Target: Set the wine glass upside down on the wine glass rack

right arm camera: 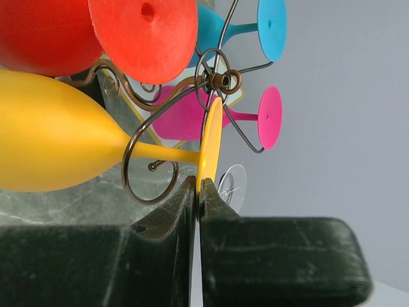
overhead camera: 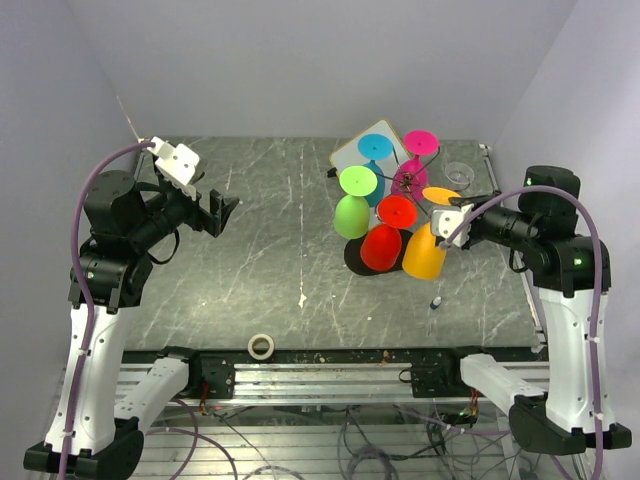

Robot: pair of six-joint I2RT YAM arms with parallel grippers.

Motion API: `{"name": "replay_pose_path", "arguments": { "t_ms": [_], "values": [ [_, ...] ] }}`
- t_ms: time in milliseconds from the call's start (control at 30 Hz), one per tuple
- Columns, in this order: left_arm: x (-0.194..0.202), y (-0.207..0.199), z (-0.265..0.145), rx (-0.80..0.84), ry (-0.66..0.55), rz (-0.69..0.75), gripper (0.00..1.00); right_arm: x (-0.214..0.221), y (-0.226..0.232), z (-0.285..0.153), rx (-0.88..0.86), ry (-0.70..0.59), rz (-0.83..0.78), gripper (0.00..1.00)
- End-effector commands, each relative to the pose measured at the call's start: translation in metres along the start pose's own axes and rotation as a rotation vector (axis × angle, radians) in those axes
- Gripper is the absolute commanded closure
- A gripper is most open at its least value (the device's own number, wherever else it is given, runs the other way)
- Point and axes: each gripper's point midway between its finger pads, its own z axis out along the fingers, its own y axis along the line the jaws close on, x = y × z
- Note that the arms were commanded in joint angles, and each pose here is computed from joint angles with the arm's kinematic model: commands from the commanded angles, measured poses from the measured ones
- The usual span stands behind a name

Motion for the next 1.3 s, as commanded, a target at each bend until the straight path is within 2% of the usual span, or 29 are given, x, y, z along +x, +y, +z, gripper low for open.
{"name": "replay_pose_path", "arguments": {
  "t_ms": [0,867,1267],
  "values": [
    [-0.002,-0.002,-0.001,0.014,-0.011,0.011,0.06,-0.004,0.004,-0.008,0.005,0.003,0.017,0.98],
    [-0.005,-0.004,-0.005,0.020,-0.013,0.021,0.06,0.021,0.020,-0.018,0.011,0.127,0.078,0.96],
    [-0.002,-0.005,-0.003,0.025,-0.010,0.023,0.06,0.025,0.020,-0.011,0.004,0.125,0.082,0.94]
  ]
}}
